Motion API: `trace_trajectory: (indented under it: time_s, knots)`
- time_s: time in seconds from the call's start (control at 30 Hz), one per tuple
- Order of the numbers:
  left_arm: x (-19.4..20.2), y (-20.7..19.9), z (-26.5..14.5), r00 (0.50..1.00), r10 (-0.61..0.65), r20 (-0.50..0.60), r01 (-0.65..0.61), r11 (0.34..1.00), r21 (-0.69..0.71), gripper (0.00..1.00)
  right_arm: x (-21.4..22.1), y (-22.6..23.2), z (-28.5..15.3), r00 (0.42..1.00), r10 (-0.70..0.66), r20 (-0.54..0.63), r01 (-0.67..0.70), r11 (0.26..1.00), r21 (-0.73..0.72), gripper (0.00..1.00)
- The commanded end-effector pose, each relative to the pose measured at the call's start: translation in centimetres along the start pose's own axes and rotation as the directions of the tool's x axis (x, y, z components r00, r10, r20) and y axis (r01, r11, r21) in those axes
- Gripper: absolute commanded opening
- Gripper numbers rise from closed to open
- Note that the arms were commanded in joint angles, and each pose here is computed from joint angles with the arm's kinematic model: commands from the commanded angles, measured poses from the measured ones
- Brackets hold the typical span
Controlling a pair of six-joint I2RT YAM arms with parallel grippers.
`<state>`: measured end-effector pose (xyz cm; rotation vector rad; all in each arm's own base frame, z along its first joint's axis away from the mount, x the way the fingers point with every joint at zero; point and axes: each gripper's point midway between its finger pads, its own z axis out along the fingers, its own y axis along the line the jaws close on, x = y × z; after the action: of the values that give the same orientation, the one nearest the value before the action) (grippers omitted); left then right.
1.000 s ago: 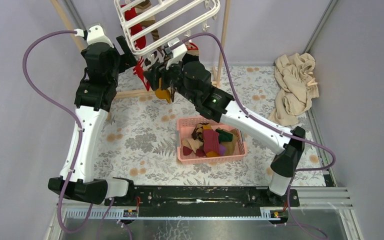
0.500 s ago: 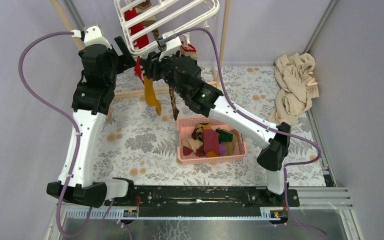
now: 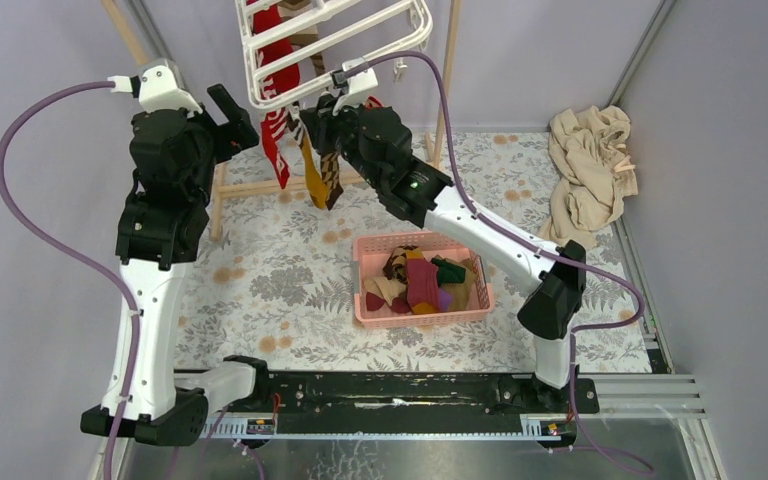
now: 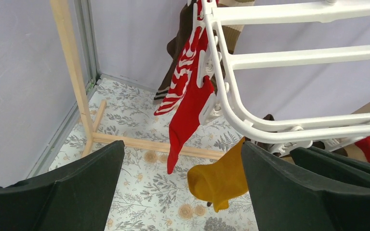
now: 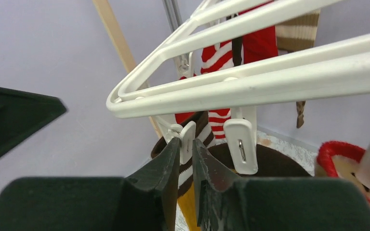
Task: Remove the socks clipped to the hanger
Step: Adjust the hanger on the clothesline.
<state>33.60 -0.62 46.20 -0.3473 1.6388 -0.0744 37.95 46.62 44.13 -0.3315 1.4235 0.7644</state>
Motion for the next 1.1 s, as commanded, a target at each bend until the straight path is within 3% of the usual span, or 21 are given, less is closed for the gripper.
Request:
trace_trajectory:
  time_s: [0.0,0.5,1.07]
  knots:
    - [0.5,0.1,-0.6,1.0,-0.002,-0.018,0.002,1.0,0.006,0.97,-5.0,-1.2,-1.3,0.991,0.076,0.107,-0.073,0.997,-0.026,0.22]
    - [1.0,0.2,-0.8,0.999,-0.011,-0.03,0.011,1.0,0.007,0.97,-9.1,-12.5,-2.0,0.964,0.211,0.164,-0.216,0.976,0.009,0.22]
    - [1.8,0.7,-0.5,0.999,0.004,-0.042,-0.004,1.0,-0.011,0.96,-13.7,-15.8,-4.6,0.938,0.266,0.221,-0.248,0.963,-0.104,0.27]
